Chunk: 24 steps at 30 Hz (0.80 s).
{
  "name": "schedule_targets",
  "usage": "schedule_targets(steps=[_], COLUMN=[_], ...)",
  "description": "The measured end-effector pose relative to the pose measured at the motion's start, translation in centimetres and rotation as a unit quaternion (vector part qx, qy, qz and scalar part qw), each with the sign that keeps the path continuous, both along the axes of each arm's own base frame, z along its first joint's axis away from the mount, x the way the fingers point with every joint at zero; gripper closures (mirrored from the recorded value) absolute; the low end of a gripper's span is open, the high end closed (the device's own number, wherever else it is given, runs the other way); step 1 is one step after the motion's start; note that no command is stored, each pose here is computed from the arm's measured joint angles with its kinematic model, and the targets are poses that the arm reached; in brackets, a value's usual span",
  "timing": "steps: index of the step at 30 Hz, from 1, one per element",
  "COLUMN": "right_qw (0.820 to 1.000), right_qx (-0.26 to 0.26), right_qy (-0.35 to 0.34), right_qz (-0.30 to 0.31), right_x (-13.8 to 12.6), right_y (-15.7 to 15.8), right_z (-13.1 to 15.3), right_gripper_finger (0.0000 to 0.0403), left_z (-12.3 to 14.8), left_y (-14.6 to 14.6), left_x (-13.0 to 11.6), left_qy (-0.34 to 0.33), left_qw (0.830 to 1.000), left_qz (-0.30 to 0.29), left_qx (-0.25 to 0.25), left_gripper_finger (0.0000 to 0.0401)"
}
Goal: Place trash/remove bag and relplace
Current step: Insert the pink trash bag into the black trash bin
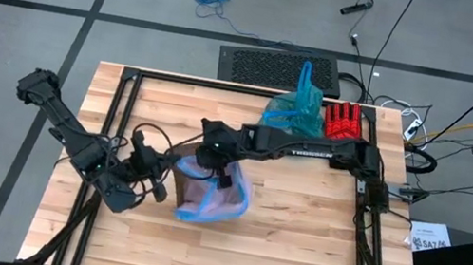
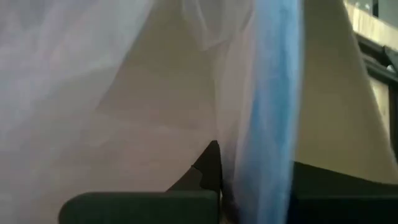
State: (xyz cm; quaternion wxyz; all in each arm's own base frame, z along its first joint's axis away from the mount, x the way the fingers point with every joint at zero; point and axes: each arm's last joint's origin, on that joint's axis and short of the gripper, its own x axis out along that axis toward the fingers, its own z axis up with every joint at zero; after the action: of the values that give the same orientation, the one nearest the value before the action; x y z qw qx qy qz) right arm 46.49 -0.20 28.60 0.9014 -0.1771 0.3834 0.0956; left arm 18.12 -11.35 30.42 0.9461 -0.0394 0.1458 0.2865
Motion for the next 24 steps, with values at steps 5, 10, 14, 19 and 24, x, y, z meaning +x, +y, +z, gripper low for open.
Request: schedule_targets(steps=[5,10,14,19,24], right_qw=[1.0,0.999,0.998,0.997,0.995], right_qx=[0.003,0.008,0.016,0.026,0.037], right_qy=[-0.02,-0.044,-0.056,-0.063,-0.077], right_qz=[0.007,0.001,-0.006,-0.031,-0.053], right_x=[-0.8,-1.6,-1.9,-1.8,-1.8], right_y=[1.1,2.0,2.0,0.7,-0.5], right_z=[1.8,3.6,4.4,4.5,4.9], right_gripper_finger=[0.0403,0.0391,0.0357,0.0291,0.0227], left_z=[0.8,2.1,3.4,4.3,5.1], left_y=[-0.3,-0.9,-1.2,-1.0,-1.1], left_x=[-0.1,-0.3,-0.7,-1.1,-1.1], left_qy=[-0.004,-0.008,-0.012,-0.007,0.003], left_qw=[0.999,0.996,0.989,0.981,0.969], left_qz=[-0.026,-0.065,-0.097,-0.112,-0.124], left_qx=[0.024,0.067,0.112,0.158,0.212], left_gripper_finger=[0.0401,0.0401,0.0401,0.0401,0.0394])
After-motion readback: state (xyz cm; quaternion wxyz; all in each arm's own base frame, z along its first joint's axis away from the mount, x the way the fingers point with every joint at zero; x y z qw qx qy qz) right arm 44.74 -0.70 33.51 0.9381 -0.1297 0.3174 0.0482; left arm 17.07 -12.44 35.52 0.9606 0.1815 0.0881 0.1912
